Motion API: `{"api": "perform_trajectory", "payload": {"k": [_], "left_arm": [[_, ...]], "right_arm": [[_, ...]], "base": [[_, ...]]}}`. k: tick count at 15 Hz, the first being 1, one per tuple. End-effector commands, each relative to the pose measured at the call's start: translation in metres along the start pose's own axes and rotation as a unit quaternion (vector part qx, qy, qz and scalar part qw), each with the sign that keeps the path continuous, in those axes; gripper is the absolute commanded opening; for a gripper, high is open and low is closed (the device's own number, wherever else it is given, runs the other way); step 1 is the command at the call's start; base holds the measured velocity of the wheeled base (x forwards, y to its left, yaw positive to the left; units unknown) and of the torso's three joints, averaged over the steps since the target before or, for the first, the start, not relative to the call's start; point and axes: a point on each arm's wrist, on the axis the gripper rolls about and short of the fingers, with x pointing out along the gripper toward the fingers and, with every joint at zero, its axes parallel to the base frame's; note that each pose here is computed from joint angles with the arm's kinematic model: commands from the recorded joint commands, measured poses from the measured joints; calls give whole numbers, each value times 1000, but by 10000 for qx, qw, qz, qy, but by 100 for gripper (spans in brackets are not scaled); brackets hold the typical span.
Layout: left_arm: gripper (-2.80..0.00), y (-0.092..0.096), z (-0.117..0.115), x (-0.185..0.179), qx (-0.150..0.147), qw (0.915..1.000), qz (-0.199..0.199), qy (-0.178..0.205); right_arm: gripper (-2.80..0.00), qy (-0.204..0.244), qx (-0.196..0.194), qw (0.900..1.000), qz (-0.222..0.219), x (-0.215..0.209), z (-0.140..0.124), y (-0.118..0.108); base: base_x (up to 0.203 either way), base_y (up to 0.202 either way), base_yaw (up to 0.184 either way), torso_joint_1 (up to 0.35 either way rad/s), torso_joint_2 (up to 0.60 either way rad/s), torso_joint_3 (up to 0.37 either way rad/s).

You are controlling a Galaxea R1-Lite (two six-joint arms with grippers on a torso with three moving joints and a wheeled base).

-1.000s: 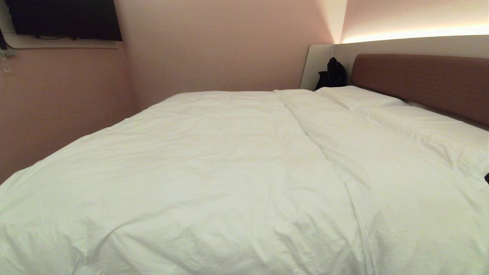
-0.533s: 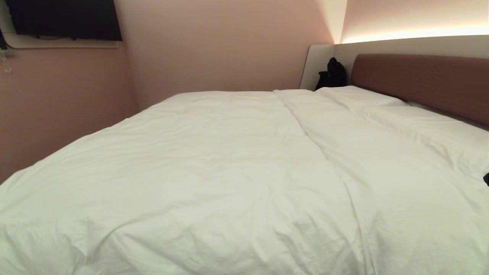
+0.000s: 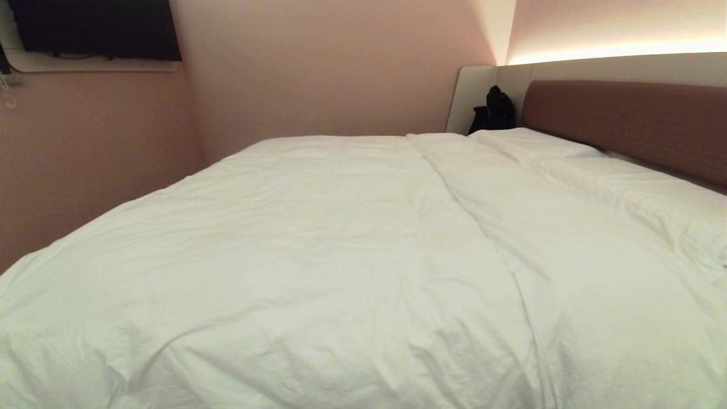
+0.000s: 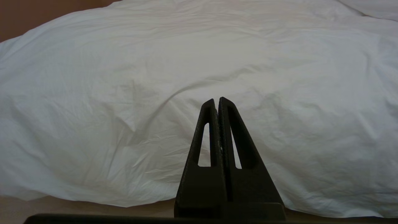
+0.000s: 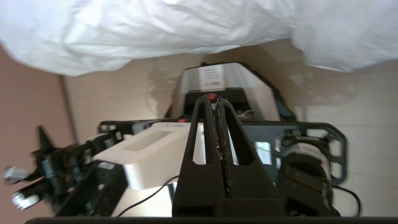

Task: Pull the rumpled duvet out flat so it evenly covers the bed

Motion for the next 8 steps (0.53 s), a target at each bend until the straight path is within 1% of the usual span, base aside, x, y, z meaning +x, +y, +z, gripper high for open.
{"api": "perform_trajectory", "payload": {"k": [1,3,5,6,8], "left_arm": [[-280,0,0,0,-2,10000,2,-6],[-280,0,0,0,-2,10000,2,1],[-280,0,0,0,-2,10000,2,2],[-280,0,0,0,-2,10000,2,-6],[-280,0,0,0,-2,10000,2,-1]], "right_arm": [[-280,95,46,9987,-508,-5,-14,2],[-280,-9,-83,9981,-619,-11,-25,5],[-280,20,-288,9972,-686,-13,-40,9],[-280,88,-312,9971,-681,-12,-46,9],[-280,218,-233,9971,-693,-8,-49,7]], "base": [[0,0,0,0,0,0],[0,0,0,0,0,0],[0,0,0,0,0,0],[0,0,0,0,0,0],[0,0,0,0,0,0]]}}
